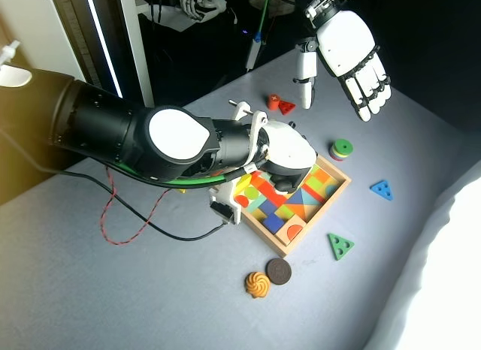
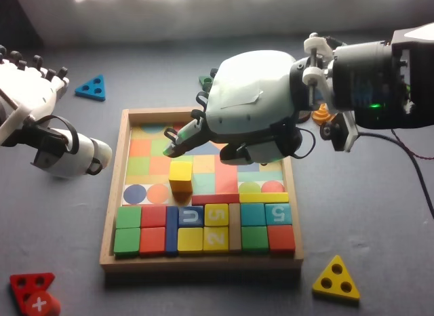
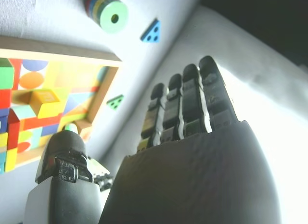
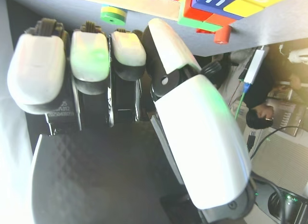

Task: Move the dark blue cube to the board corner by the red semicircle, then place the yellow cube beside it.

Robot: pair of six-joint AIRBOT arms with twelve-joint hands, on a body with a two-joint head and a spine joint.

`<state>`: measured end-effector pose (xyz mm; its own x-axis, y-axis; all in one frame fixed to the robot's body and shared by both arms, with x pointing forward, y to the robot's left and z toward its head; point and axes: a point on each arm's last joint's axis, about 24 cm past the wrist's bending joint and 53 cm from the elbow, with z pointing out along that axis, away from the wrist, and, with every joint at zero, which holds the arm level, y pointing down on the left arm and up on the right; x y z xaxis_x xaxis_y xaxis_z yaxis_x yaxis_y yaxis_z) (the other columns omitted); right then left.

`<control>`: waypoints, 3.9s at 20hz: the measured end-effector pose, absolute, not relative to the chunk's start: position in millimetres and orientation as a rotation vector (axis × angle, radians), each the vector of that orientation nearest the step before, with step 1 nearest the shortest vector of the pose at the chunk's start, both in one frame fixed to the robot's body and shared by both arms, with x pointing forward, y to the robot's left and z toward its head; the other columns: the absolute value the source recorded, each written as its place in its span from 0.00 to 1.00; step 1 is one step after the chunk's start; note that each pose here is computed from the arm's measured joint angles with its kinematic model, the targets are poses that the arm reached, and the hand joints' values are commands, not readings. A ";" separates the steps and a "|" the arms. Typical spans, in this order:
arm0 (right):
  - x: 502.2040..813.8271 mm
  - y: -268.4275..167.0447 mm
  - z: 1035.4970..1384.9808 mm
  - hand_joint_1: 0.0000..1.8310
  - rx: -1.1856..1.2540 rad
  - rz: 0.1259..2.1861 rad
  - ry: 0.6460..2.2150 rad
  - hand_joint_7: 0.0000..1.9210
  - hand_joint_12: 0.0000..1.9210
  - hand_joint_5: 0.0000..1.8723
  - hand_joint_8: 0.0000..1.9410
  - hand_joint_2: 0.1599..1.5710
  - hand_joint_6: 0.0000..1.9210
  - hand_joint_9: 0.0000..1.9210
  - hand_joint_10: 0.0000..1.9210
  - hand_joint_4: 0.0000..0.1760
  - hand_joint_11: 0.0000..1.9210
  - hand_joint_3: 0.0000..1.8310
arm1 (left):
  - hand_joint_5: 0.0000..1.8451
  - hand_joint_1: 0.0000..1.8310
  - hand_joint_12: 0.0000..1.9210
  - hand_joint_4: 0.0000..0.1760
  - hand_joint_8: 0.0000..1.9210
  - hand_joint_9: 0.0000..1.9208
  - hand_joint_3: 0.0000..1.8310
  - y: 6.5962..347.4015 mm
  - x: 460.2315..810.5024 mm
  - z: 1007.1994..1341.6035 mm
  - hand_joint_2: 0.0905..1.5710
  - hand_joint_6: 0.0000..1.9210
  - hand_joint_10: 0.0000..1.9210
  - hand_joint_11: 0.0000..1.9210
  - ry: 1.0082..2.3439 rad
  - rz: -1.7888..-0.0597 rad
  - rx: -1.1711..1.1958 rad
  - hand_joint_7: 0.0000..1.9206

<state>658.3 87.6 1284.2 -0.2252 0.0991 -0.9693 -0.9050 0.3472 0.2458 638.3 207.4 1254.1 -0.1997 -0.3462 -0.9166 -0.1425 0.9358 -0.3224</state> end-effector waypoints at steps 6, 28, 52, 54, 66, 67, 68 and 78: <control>658.0 92.9 1271.7 0.55 -0.783 1.111 1.501 0.59 1.00 0.21 1.00 0.87 0.01 0.70 1.00 0.00 0.76 0.00 | 0.01 0.00 0.07 0.00 0.00 0.02 0.00 206.0 638.4 1254.1 0.73 0.00 0.00 0.00 1.777 -0.196 -0.362 0.01; 660.5 92.9 1252.3 0.54 -0.793 1.096 1.521 0.59 1.00 0.25 1.00 0.89 0.01 0.70 1.00 0.00 0.76 0.00 | 0.01 0.00 0.05 0.00 0.00 0.02 0.00 204.6 638.7 1255.0 0.72 0.00 0.00 0.00 1.774 -0.201 -0.356 0.02; 696.5 40.9 1255.0 0.55 -0.765 0.965 1.519 0.59 1.00 0.22 1.00 0.88 0.01 0.70 1.00 0.00 0.75 0.00 | 0.01 0.00 0.06 0.00 0.00 0.02 0.00 204.6 638.6 1254.0 0.72 0.00 0.00 0.00 1.776 -0.197 -0.352 0.01; 698.7 38.9 1254.5 0.57 -0.765 0.957 1.520 0.58 1.00 0.25 1.00 0.87 0.02 0.69 1.00 0.00 0.75 0.00 | 0.01 0.00 0.04 0.00 0.00 0.01 0.00 204.7 638.7 1254.2 0.72 0.00 0.00 0.00 1.775 -0.197 -0.352 0.01; 704.1 27.2 1251.6 0.57 -0.794 0.907 1.517 0.61 1.00 0.21 1.00 0.87 0.00 0.71 1.00 0.00 0.77 0.00 | 0.01 0.00 0.06 0.00 0.00 0.02 0.00 204.4 638.7 1254.2 0.72 0.00 0.00 0.00 1.775 -0.198 -0.351 0.02; 704.3 27.0 1251.5 0.58 -0.794 0.906 1.517 0.61 1.00 0.22 1.00 0.87 0.01 0.71 1.00 0.00 0.77 0.00 | 0.02 0.00 0.07 0.00 0.00 0.03 0.00 204.3 638.7 1254.3 0.73 0.00 0.00 0.00 1.775 -0.198 -0.350 0.02; 705.0 26.2 1251.0 0.57 -0.797 0.901 1.517 0.60 1.00 0.25 1.00 0.87 0.02 0.71 1.00 0.00 0.77 0.00 | 0.01 0.00 0.07 0.00 0.00 0.03 0.00 204.0 638.7 1254.4 0.73 0.00 0.00 0.00 1.775 -0.199 -0.350 0.02; 718.6 11.2 1254.8 0.58 -0.765 0.870 1.520 0.60 1.00 0.25 1.00 0.88 0.01 0.71 1.00 0.00 0.78 0.00 | 0.02 0.00 0.08 0.00 0.00 0.02 0.00 204.1 639.1 1254.4 0.73 0.00 0.00 0.00 1.775 -0.200 -0.349 0.02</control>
